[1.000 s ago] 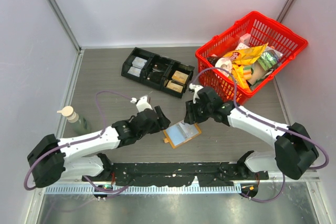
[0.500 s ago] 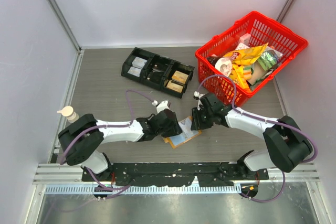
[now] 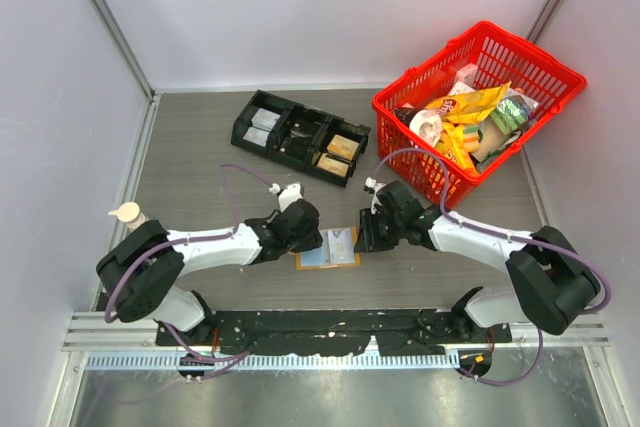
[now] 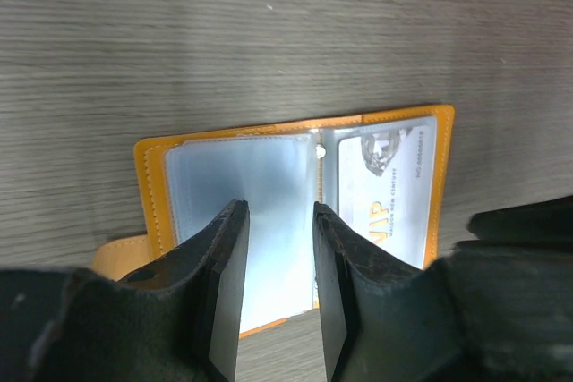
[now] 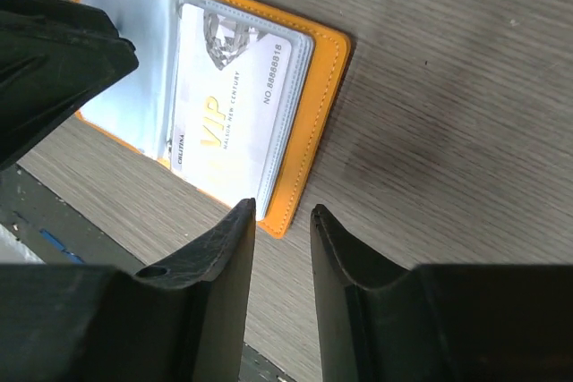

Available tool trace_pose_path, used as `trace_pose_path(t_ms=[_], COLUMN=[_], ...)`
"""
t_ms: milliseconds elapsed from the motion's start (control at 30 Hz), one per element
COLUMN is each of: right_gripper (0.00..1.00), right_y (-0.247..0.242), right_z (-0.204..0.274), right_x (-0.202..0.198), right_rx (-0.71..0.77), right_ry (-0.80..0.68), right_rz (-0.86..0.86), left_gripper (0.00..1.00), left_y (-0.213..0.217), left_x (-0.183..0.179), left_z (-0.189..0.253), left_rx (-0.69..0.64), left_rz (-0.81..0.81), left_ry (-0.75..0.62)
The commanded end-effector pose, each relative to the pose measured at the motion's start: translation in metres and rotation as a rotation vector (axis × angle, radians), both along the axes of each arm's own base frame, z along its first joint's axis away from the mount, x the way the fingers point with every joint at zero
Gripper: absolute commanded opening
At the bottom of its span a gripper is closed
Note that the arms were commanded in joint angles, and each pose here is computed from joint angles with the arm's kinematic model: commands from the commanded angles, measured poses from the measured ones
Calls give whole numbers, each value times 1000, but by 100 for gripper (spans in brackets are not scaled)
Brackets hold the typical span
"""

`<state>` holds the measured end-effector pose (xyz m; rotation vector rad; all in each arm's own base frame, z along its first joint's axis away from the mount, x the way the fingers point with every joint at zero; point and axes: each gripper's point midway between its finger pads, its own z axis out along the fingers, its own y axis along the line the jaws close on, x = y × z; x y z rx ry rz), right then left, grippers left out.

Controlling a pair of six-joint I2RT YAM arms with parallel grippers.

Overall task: Take the credit cards out of the card holder
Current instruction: Remove the credit card from the card holder.

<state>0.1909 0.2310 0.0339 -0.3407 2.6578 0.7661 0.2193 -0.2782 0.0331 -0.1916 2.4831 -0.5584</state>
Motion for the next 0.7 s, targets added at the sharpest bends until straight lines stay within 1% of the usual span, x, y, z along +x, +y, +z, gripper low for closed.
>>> trace_pose_path(t_ms=[0, 67, 167, 267, 367, 400, 433, 467, 600, 667], right_gripper=[36, 36, 34, 31, 30, 29, 29, 27, 25, 21], right_y=[9, 10, 19, 28, 30, 34, 35, 36, 34, 32], right_z=[32, 37, 39, 41, 33, 37, 33, 33, 20, 13], right_x=[23, 29, 30, 33, 34, 39, 39, 40, 39, 36], right_rx=[67, 79, 124, 179, 179, 200, 197, 200, 183, 175], right_ry=[-115, -140, -127, -128, -104, -126, -119, -120, -99, -85], right_rz=[-57, -72, -68, -74, -89, -88, -90, -88, -95, -95], left_gripper=[40, 44, 49, 50, 50, 50, 50, 50, 50, 49], left_y=[22, 16, 2, -10, -15, -17, -19, -19, -25, -28], left_x=[7, 8, 5, 4, 2, 2, 2, 1, 1, 0], left_z=[10, 18, 30, 43, 52, 55, 57, 57, 53, 47], left_rx=[112, 90, 13, -79, -143, -160, -178, -187, -229, -258], left_rz=[-14, -27, -57, -66, -59, -56, -56, -57, -48, -38], left_ry=[-62, -69, -68, -74, -83, -84, -88, -86, -78, -62])
